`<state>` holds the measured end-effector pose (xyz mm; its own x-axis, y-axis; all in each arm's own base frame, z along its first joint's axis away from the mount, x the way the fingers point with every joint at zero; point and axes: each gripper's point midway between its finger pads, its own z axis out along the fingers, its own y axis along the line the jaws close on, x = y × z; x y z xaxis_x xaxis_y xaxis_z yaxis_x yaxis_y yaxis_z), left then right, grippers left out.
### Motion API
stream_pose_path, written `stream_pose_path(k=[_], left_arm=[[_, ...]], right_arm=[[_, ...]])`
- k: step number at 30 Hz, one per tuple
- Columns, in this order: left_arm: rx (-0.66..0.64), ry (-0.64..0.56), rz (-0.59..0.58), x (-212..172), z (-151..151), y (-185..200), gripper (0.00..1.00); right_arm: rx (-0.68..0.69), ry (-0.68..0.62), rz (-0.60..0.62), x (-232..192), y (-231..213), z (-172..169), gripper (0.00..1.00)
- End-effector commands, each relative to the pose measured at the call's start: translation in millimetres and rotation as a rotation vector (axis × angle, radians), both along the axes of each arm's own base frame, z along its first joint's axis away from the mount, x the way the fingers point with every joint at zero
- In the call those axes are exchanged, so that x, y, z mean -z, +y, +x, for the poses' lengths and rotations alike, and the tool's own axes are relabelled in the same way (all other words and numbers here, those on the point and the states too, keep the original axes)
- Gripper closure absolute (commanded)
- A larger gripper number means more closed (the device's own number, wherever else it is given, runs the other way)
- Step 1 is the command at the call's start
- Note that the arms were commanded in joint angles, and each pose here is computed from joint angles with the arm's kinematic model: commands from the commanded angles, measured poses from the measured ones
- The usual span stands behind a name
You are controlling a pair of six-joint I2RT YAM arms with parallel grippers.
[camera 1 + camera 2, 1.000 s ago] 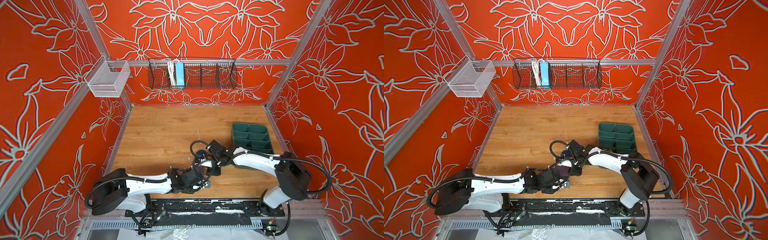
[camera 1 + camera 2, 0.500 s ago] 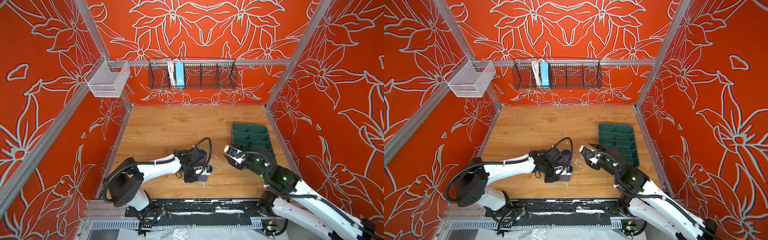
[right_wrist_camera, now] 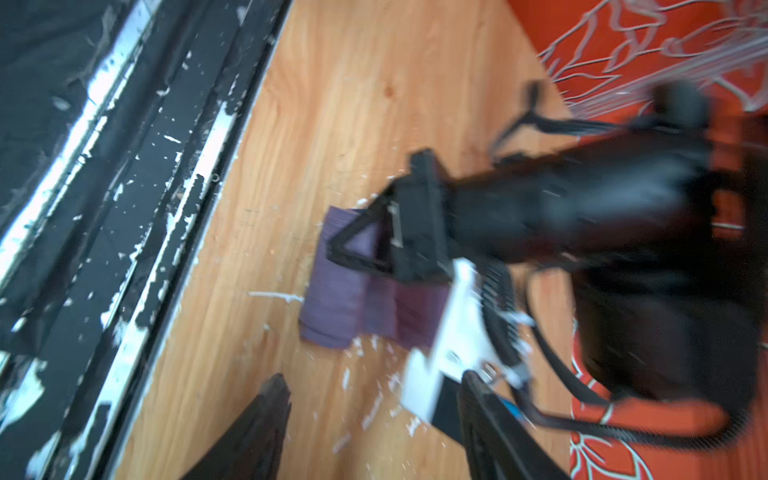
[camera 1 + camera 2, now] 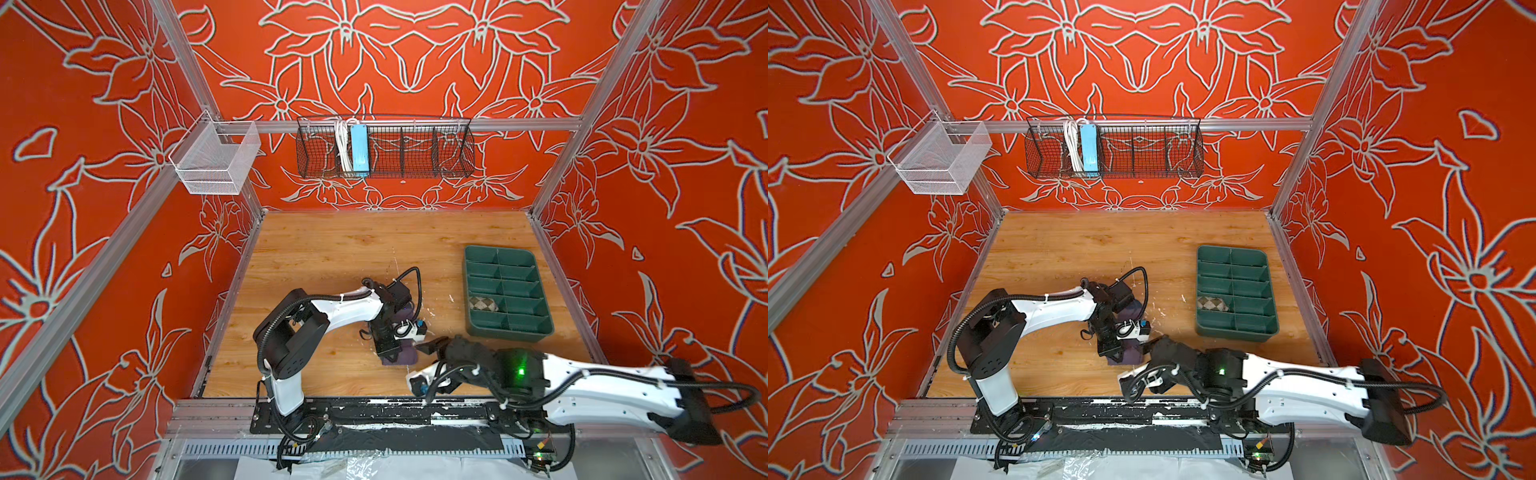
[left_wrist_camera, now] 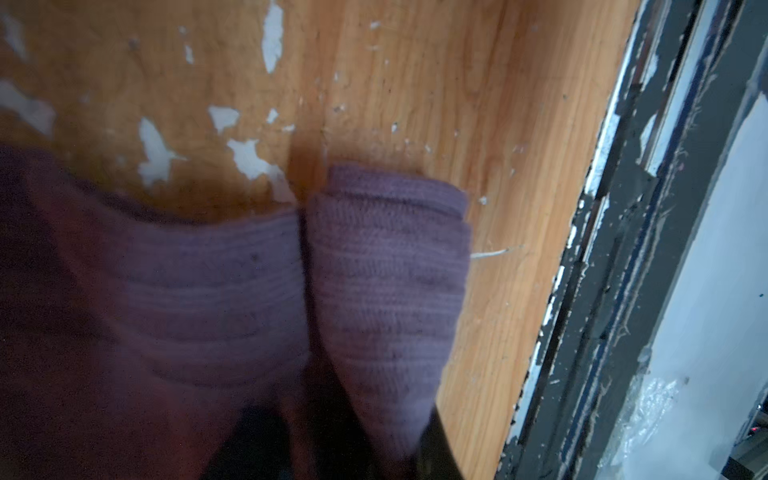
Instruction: Roll the socks
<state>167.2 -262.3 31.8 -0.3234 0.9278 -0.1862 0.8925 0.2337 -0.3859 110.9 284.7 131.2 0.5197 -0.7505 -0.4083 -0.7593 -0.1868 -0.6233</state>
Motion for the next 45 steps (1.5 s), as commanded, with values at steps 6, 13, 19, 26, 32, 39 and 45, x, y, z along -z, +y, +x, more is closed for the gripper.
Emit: stream_pose_path(k=[6,13,19,26,32,39,45], left_arm=[[-0.016,0.084,0.041,4.5,-11.1,8.4,0.98],[-0.021,0.072,0.036,3.4,-8.4,7.3,0.94],[-0.021,0.039,0.006,-2.9,-5.8,5.3,0.88],[-0.063,-0.173,-0.006,-19.1,18.1,13.2,0.57],[-0.107,-0.44,-0.108,-66.3,37.1,22.7,0.4],[-0.291,-0.965,-0.288,-165.6,61.3,64.8,0.3],[-0.416,-1.255,-0.492,-234.3,35.7,110.4,0.01]], right_arm=[[0.233,-0.074,0.013,48.0,24.4,39.5,0.27],[0.288,-0.042,-0.064,81.6,30.6,52.9,0.37],[0.275,0.019,-0.112,101.8,32.2,45.6,0.79],[0.248,0.119,-0.175,106.7,20.4,34.4,1.0],[0.276,0.255,-0.23,100.7,3.4,32.7,1.0],[0.218,0.446,-0.266,97.6,-0.6,13.4,1.0],[0.195,0.683,-0.384,97.1,-5.3,-4.7,1.0]])
